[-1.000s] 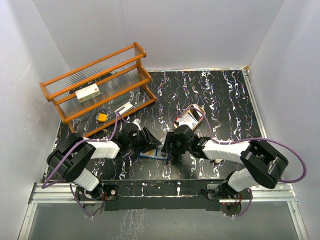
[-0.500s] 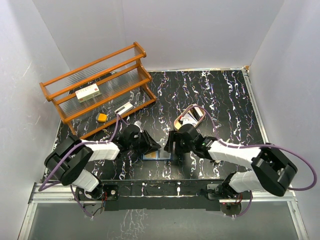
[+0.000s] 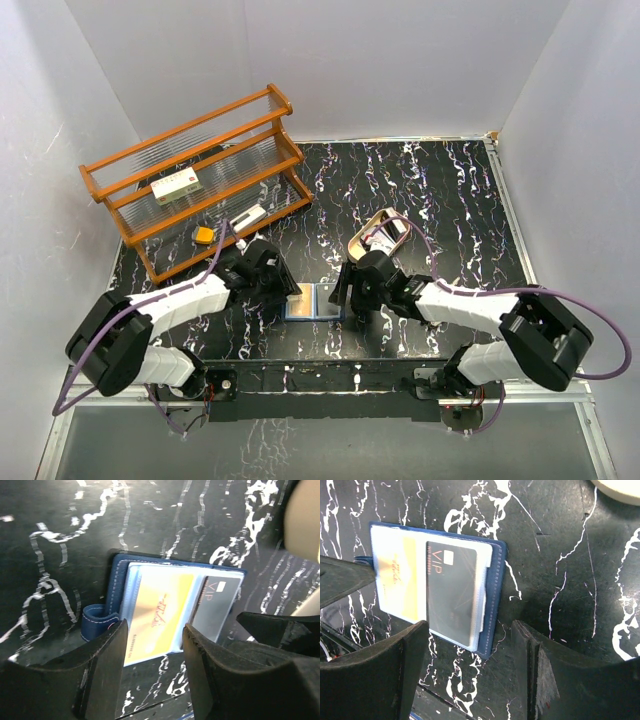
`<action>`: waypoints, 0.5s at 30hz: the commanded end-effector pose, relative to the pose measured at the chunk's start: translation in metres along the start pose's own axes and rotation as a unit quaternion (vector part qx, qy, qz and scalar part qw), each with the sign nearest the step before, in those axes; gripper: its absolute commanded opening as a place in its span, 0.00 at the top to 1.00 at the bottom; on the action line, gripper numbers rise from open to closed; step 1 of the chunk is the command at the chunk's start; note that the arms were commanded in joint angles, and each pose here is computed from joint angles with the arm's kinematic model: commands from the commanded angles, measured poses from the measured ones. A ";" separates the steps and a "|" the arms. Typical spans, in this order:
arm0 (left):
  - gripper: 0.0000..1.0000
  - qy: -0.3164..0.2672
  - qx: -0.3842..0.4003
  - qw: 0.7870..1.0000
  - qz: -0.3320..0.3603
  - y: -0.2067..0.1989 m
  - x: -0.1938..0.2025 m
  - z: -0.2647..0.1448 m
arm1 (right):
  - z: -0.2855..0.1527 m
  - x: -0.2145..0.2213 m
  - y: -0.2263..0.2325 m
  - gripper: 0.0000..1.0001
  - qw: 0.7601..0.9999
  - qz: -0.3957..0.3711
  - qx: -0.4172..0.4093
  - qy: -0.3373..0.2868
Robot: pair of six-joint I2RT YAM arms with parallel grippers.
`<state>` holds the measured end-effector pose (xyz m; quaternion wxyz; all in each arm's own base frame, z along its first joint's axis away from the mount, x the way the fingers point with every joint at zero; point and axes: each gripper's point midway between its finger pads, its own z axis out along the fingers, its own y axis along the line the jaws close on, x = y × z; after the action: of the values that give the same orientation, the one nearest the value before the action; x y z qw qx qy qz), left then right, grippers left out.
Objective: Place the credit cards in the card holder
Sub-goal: Insert the credit card into the card holder, then close the card holder at the center of the board.
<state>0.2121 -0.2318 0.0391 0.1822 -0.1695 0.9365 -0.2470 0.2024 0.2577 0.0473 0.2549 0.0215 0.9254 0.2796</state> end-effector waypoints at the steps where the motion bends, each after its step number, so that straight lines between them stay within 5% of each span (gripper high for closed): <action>1: 0.52 -0.017 -0.078 0.996 0.027 0.037 -0.006 -0.013 | 0.005 -0.008 0.009 0.34 1.000 0.022 -0.016 -0.014; 8: 0.50 -0.006 -0.134 0.989 0.064 0.064 -0.002 -0.011 | 0.013 -0.003 0.004 0.35 1.000 0.025 -0.008 -0.006; 15: 0.49 -0.017 -0.104 0.991 0.082 0.036 -0.016 -0.029 | 0.014 -0.001 0.000 0.35 1.000 0.024 -0.002 -0.007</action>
<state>0.2036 -0.1949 0.0294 0.1861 -0.1284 0.9622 -0.1518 0.2058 0.2646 0.0392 0.2463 0.0379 0.9253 0.2860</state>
